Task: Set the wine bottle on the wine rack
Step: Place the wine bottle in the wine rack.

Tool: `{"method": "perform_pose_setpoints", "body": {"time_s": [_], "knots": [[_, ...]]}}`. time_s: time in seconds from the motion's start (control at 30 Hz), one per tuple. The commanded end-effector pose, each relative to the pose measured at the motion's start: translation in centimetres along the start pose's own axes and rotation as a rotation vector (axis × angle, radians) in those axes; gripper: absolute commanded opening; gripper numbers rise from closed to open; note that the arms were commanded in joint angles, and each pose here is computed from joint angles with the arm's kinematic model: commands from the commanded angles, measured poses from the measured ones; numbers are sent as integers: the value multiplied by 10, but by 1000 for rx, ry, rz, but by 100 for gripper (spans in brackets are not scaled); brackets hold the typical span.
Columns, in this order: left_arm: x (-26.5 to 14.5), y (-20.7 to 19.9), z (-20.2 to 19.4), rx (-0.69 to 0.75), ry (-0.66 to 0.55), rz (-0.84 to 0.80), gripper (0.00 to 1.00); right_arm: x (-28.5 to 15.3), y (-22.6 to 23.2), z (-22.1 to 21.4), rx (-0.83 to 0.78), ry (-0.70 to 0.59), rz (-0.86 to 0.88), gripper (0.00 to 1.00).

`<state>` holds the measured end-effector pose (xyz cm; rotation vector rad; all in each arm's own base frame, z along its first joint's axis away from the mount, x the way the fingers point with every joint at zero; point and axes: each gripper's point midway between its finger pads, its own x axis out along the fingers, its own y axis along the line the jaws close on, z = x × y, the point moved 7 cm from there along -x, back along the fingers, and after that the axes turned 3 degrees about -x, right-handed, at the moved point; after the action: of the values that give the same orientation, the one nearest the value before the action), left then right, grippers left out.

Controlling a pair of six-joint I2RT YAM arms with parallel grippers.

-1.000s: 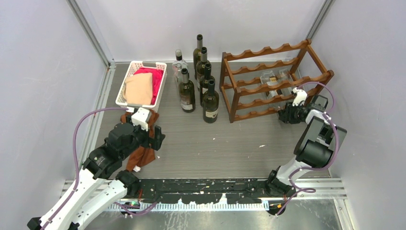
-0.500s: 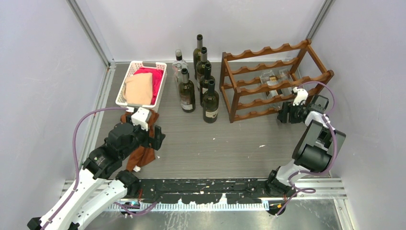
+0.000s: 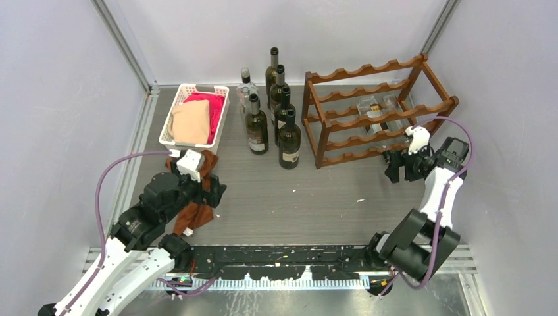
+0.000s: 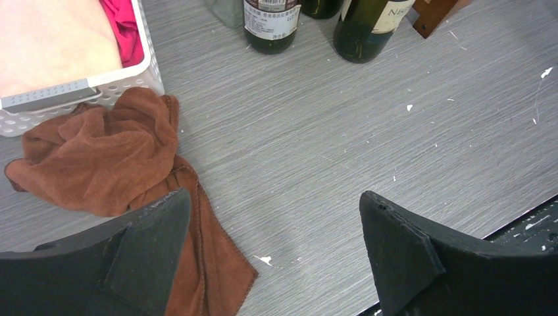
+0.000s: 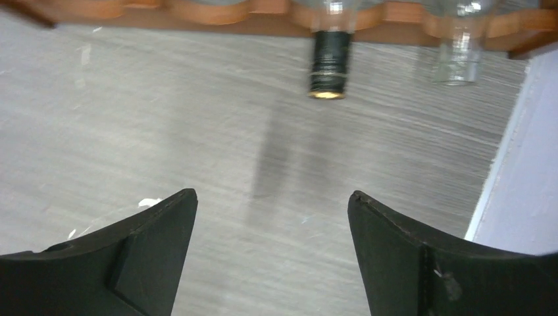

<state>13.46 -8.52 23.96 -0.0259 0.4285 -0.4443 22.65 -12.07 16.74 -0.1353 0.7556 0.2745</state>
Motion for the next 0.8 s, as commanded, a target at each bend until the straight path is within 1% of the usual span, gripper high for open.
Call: {"method": "perform_pose_setpoints", "body": {"time_s": [0.0,0.03,0.13,0.2,0.3,0.37,0.5,0.53,0.6,0.63,0.7,0.73,0.77], "knots": [[0,-5,11,7,-75,-47,98,-38,46,12,-107,-71,150,95],[0,-5,12,9,-74,-49,98,-44,54,17,-125,-114,173,99],[0,-5,11,12,-75,-54,98,-57,82,31,-200,-249,301,100],[-1,-5,11,16,-83,-60,98,-60,100,39,-258,-311,391,100],[-2,-6,11,17,-103,-68,98,-56,114,51,-289,-323,471,100],[-3,-5,11,18,-120,-72,99,-49,121,61,-262,-337,499,100],[-4,-5,11,20,-141,-77,99,-29,133,82,-281,-340,411,97],[-4,-5,10,22,-139,-77,99,-25,135,86,-288,-332,396,92],[-3,-5,10,24,-133,-72,99,-19,134,98,-263,-320,360,73],[-2,-4,10,27,-130,-68,99,-17,133,102,-257,-320,337,62],[-1,-3,9,29,-124,-56,99,-10,133,109,-230,-347,286,34],[0,-3,9,32,-120,-54,99,-6,135,114,-226,-377,278,27],[2,-3,8,34,-116,-53,99,-1,138,117,-204,-388,262,17]]}}
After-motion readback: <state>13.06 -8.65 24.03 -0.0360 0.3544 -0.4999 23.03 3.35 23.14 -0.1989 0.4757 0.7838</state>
